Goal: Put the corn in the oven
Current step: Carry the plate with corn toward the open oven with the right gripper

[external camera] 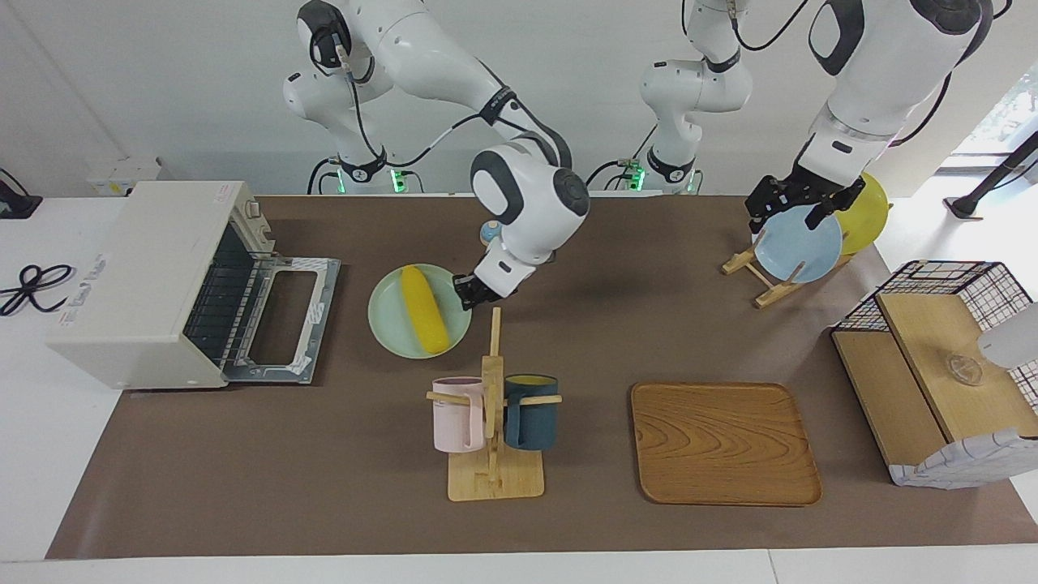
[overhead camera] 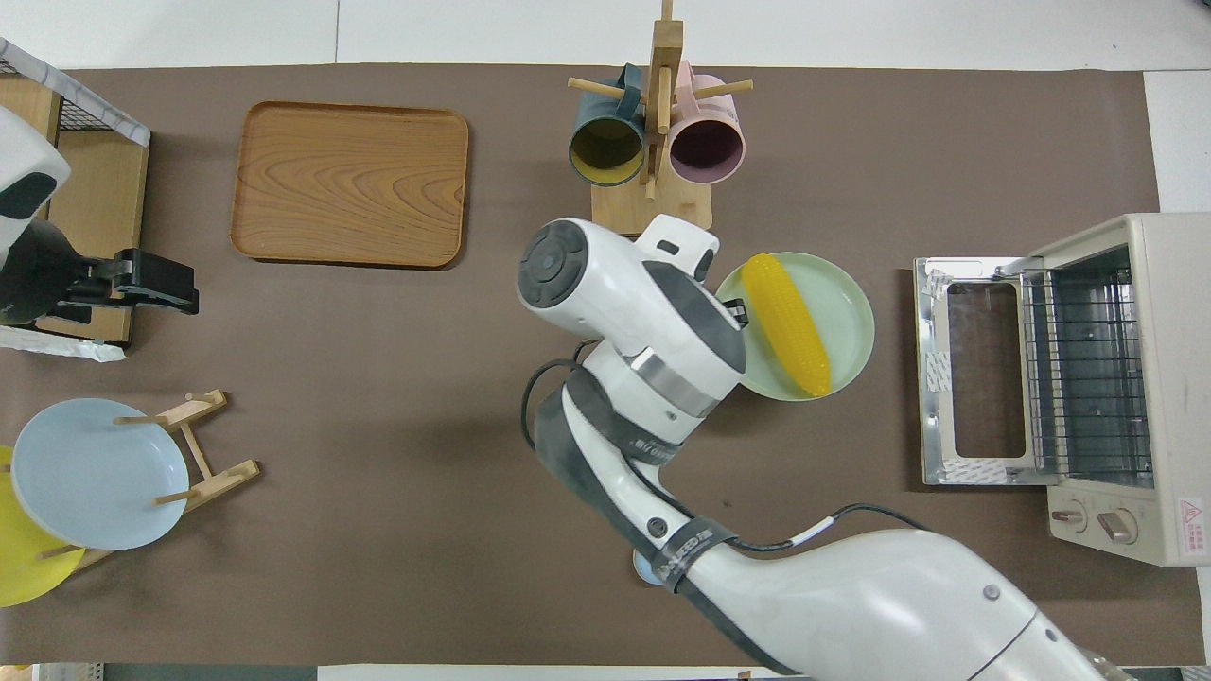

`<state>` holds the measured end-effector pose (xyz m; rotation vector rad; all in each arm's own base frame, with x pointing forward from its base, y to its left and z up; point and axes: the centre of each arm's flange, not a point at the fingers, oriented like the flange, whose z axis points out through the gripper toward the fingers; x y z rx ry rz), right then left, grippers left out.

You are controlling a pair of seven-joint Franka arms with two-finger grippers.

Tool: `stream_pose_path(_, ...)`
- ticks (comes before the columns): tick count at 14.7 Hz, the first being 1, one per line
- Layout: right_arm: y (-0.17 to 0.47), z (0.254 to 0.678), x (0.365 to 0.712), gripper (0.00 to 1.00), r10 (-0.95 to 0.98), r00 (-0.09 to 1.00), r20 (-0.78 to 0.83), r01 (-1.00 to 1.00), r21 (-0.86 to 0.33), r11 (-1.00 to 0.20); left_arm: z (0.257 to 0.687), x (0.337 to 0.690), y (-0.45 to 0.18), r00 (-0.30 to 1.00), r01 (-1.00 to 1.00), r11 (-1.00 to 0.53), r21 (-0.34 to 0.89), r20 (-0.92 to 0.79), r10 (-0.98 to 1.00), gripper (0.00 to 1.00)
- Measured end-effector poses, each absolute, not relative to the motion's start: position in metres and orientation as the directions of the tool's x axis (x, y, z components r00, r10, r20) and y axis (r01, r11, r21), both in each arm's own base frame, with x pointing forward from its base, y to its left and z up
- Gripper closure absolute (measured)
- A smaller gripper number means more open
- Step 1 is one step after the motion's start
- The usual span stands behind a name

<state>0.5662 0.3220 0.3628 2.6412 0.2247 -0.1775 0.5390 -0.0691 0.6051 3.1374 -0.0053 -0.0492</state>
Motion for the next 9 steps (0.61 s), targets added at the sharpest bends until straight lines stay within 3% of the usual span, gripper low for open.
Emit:
stream_pose_path(3,0.246,0.377,0.582,0.97,0.073,0.983,-0.168,0.14,0.437,-0.888,0.603,0.54,-0.071,0.999,-0.013,-1.0,0.002,-0.035,-0.013,0.0)
stream_pose_path(9,0.117,0.428,0.573,0.97,0.013,0.985,-0.173,0.084,0.411,-0.908,0.601,0.541,-0.07,0.999,-0.021,-1.0,0.001,-0.038,-0.021,0.0)
